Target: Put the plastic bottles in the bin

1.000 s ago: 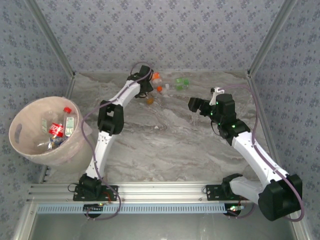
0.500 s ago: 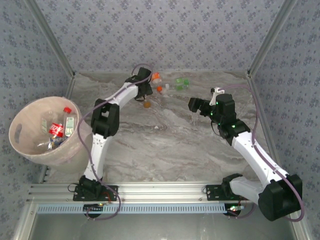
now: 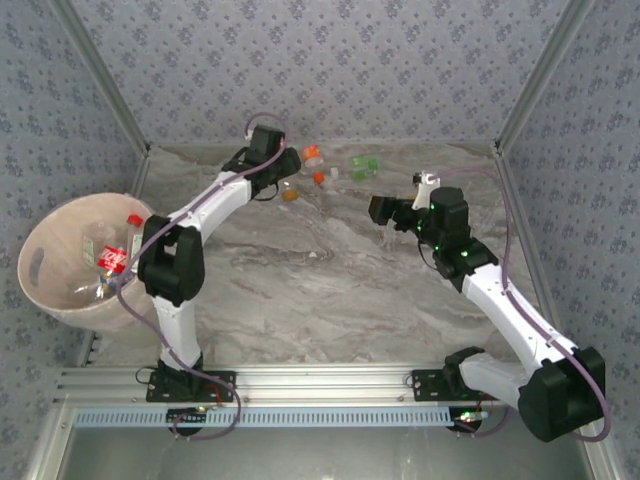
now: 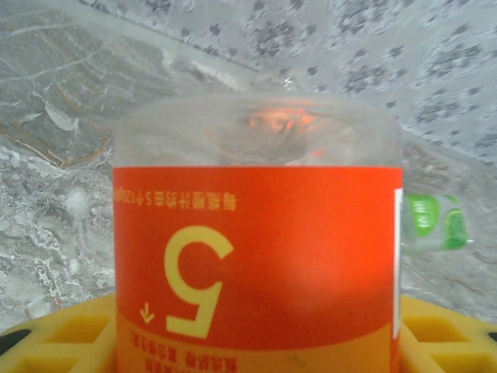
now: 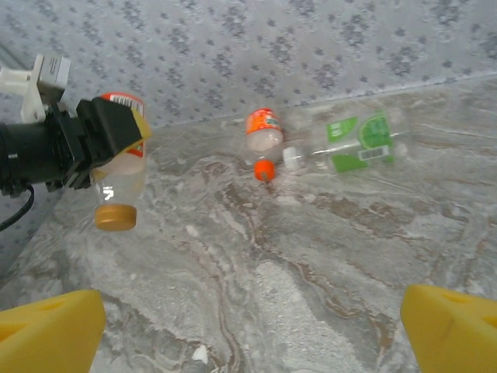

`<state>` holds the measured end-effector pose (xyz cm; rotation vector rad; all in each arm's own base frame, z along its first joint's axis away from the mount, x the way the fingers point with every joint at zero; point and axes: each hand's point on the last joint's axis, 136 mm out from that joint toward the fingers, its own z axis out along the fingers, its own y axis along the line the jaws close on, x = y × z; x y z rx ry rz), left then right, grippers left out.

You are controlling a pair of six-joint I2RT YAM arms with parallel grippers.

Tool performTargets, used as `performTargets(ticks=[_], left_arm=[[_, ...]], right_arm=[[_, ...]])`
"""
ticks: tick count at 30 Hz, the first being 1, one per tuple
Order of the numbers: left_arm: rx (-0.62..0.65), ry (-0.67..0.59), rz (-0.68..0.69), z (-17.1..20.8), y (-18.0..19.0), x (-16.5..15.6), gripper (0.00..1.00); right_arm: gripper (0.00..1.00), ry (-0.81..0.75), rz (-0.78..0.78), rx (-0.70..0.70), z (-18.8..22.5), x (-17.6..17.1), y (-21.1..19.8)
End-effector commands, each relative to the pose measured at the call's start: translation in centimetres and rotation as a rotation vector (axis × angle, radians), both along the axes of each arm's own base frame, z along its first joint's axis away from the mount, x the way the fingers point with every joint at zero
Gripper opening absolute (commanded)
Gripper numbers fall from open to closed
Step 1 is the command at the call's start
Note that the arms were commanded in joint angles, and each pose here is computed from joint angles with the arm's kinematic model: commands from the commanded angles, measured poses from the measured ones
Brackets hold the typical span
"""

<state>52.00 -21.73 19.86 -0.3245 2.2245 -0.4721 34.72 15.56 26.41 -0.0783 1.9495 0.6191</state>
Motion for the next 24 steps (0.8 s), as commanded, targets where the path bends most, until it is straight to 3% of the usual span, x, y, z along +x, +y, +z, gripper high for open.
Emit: performTargets(ticks=[1,6,12,24], left_arm=[[-0.067,-0.122,-0.051,5.3,-0.4,-1.0,0.51],[-0.113,-0.199,-0.091,9.3,-0.3,-3.3,0.50],[-0.144,-0.319,-0.179,15.5,0.2,-7.4,0.50],[-0.067,-0.538,-0.197,23.7,4.6,-15.3,0.49]], right_arm=[[1.00,-0.055,0.078,-0.021,1.1,-0.3,1.7],[1.00,-0.061,0.141,-0.044,1.1,-0.7,3.5],[1.00,-0.092,0.325,-0.083,1.5,-2.5,7.3],[1.00,-0.153,0.479,-0.070,2.6,-3.7,11.2]])
